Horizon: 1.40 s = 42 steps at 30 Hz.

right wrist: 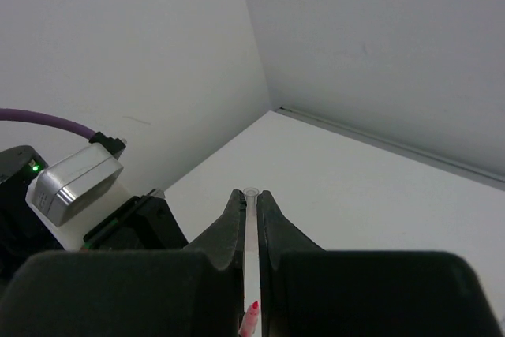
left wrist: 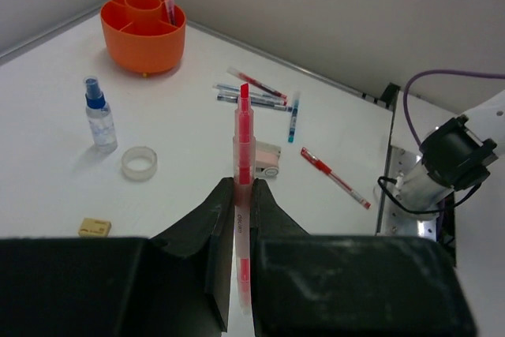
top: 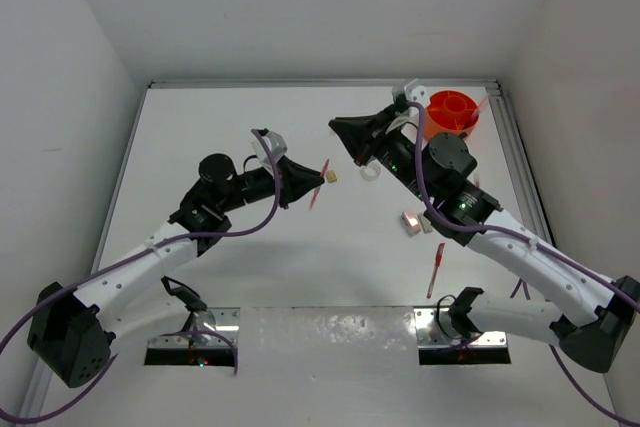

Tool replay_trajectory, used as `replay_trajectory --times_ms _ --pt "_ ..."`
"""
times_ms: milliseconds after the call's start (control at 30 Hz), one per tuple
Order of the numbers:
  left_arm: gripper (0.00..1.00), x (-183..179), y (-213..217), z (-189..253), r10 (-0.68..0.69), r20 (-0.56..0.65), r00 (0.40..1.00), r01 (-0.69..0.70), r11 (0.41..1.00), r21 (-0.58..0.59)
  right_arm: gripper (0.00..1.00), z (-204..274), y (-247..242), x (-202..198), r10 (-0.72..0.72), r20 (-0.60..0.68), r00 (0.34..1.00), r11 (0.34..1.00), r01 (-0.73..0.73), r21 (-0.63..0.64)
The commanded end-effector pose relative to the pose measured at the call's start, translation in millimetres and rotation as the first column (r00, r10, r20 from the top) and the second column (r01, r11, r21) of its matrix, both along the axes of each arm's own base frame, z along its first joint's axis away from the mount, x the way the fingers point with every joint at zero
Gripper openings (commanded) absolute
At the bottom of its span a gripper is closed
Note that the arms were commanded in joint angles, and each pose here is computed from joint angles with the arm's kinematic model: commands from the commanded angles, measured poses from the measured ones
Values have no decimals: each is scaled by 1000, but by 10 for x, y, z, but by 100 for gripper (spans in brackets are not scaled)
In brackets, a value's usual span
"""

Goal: Sort the stationery into containers
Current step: Close the pen cap on the pen.

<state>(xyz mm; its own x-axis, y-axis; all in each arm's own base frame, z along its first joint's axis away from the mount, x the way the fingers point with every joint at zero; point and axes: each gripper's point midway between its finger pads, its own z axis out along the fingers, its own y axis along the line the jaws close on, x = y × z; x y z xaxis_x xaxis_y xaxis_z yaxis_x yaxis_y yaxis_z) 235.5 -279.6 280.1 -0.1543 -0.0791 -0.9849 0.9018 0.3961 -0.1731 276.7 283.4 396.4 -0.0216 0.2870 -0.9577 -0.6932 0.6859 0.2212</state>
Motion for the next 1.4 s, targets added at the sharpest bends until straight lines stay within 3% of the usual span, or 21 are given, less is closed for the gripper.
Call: replay_trajectory --times_ms 0,367,1367 --pt "0 -29 -11 357 4 57 998 3 992 -127 0 208 10 -38 -2 58 998 999 -1 48" --pt "0 -71 -2 508 15 56 998 -2 972 -233 0 160 59 -71 -2 53 999 999 1 33" --pt "0 -30 81 416 74 42 996 -63 972 -228 0 -39 212 -77 26 -13 1000 998 -25 56"
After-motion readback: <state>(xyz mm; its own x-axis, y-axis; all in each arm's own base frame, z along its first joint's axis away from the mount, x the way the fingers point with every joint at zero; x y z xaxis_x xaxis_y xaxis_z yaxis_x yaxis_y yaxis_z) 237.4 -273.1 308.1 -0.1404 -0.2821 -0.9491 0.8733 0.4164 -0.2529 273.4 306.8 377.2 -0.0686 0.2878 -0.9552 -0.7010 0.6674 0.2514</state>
